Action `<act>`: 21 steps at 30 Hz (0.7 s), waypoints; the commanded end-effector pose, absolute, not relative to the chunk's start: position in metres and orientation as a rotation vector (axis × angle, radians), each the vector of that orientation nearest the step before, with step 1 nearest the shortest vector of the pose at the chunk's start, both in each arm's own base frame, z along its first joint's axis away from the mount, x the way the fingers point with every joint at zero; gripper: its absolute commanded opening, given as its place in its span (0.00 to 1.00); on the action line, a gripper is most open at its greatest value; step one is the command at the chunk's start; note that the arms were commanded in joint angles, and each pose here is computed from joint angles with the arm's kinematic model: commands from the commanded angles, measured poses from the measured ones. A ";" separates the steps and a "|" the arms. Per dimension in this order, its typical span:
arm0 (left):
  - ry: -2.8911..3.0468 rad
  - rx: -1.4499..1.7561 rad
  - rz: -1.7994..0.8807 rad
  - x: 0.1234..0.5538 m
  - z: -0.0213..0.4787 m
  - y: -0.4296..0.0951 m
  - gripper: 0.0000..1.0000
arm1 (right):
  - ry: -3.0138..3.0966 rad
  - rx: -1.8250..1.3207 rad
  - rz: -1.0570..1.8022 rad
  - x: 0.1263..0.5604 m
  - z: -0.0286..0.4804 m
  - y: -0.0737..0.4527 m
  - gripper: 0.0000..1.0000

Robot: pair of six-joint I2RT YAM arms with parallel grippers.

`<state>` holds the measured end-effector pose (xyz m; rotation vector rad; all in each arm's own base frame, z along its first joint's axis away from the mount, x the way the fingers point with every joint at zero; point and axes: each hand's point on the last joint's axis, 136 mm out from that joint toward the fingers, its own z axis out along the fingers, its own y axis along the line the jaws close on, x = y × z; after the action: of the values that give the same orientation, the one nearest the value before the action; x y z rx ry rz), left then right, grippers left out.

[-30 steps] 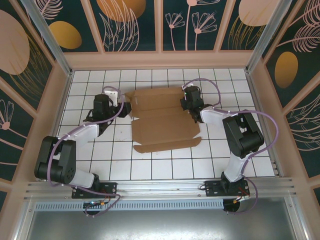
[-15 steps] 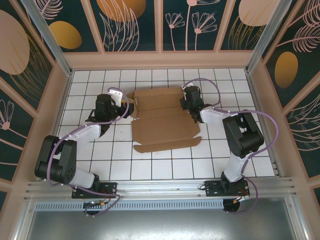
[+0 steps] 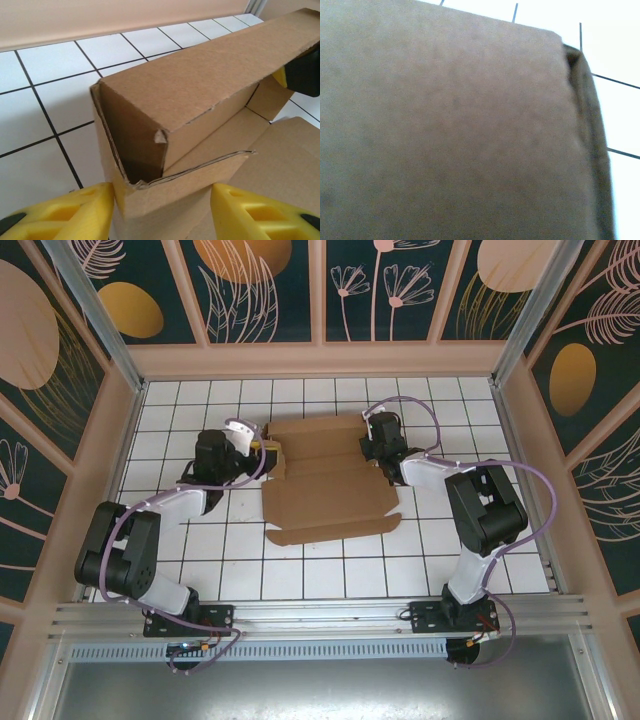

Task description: Fold the paper box

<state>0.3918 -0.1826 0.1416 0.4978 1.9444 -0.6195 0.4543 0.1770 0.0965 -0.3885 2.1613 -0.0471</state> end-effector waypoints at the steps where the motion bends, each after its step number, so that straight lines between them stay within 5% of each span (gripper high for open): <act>1: 1.959 0.495 -0.610 0.390 0.132 -0.185 0.52 | 2.271 -0.513 -0.107 0.438 0.060 0.177 0.00; 21: 2.040 0.294 -0.416 0.418 0.118 -0.167 0.65 | 2.274 -0.516 -0.120 0.433 0.058 0.178 0.00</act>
<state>0.4066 -0.1694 0.1157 0.3372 2.0380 -0.4319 0.4556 0.1805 0.0968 -0.3931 2.1583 -0.0449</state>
